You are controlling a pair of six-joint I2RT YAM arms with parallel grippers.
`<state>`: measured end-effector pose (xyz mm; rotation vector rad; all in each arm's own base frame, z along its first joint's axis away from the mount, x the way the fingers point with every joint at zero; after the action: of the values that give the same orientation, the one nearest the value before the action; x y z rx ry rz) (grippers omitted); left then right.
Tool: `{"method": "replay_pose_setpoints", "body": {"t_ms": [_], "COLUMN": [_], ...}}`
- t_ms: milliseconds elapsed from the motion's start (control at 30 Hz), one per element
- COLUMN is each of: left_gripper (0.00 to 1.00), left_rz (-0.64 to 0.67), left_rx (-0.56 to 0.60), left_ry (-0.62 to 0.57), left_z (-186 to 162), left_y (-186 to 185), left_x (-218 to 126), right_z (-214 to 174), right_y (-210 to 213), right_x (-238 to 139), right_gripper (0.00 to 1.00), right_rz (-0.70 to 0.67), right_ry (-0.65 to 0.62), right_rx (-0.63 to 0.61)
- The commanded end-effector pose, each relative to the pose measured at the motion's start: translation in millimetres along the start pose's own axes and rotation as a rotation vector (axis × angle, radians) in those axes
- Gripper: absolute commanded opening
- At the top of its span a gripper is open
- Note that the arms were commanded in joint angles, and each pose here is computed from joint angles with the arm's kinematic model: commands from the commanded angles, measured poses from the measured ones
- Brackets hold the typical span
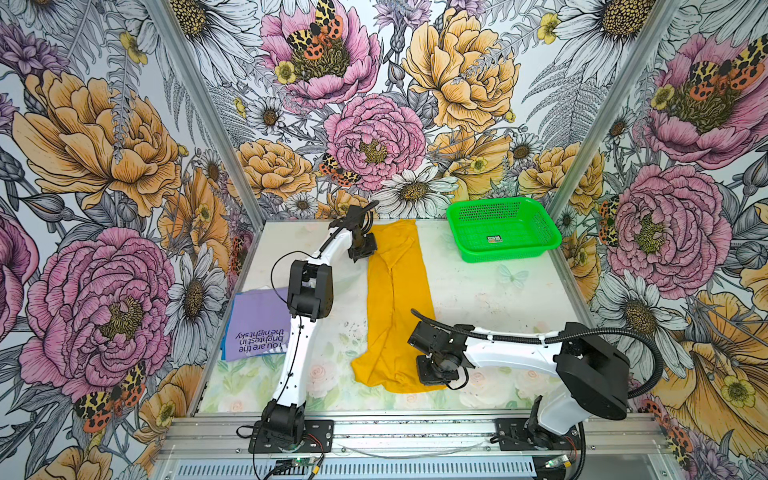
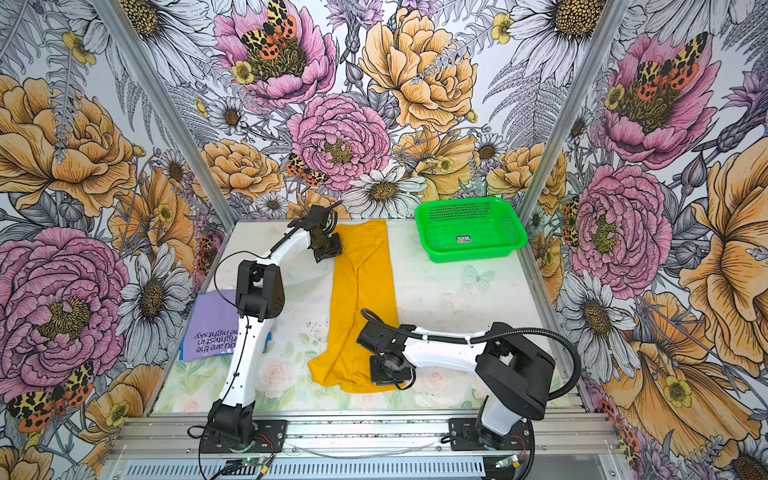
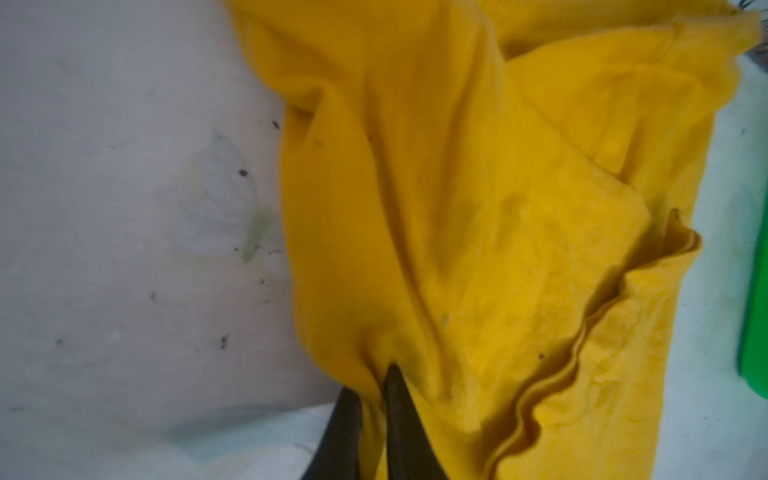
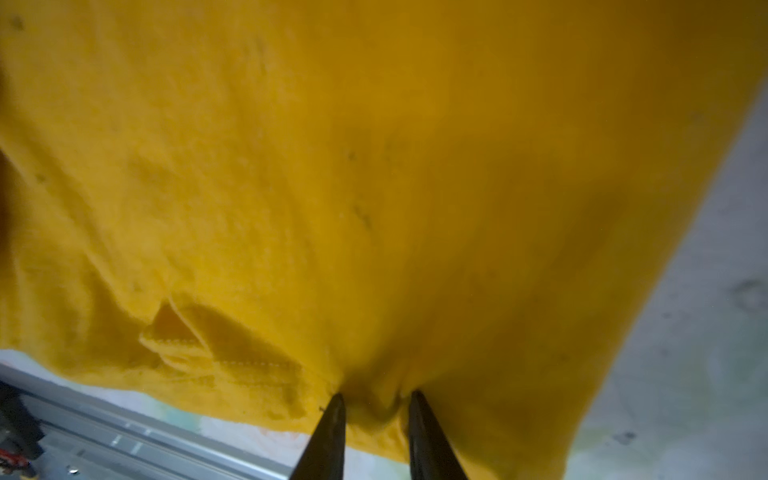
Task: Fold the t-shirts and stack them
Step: 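Straighten the strip lengthwise with the right gripper while the left gripper holds the far end, then move both grippers to the strip's nearer end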
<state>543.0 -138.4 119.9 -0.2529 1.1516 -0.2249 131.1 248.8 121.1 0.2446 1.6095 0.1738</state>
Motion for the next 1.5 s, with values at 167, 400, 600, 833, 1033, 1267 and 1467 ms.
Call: {"method": "replay_pose_setpoints", "body": {"t_ms": [167,400,600,833,1033,1267,1467], "left_gripper": [0.81,0.8,0.72,0.68,0.61,0.54,0.31], "left_rz": [0.037,-0.039,-0.169,-0.252,-0.25,-0.221,-0.203], "left_rx": [-0.011,-0.017,-0.044,-0.047,-0.062,-0.034,0.001], "left_ry": [0.106,0.083,0.084,0.099,0.141,0.153,0.19], "left_z": [-83.3,-188.7,-262.8,-319.9,-351.3,-366.2,-370.0], "left_y": [9.7,-4.3,1.6,-8.0,-7.2,-14.2,-22.2], "left_x": [-85.6,-139.4,-158.2,-162.8,-166.0,-183.8,-179.6], "right_z": [7.3,31.5,50.8,62.2,61.9,58.5,55.8], "right_y": [-3.8,-6.0,-8.2,-13.5,-20.1,-29.4,-33.3], "right_x": [-46.6,-84.7,-103.0,-103.8,-101.0,-100.0,-99.0], "right_gripper": [0.73,0.83,0.84,0.84,0.84,0.84,0.85], "right_rz": [0.133,0.218,0.259,0.255,0.243,0.229,0.225], "right_ry": [-0.096,-0.152,-0.177,-0.173,-0.169,-0.182,-0.183], "right_rx": [0.042,-0.035,-0.123,-0.143,-0.144,-0.136,-0.133]}}
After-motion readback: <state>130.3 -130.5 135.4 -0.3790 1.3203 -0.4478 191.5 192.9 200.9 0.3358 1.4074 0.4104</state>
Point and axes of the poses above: each gripper's point midway between its finger pads, its own x axis out along the fingers, its own y axis along the line the jaws close on, z = x × y, the point moved 10 cm from there along -x, back along the fingers, and after that the axes turned 9 degrees about x, right-handed, at the moved point
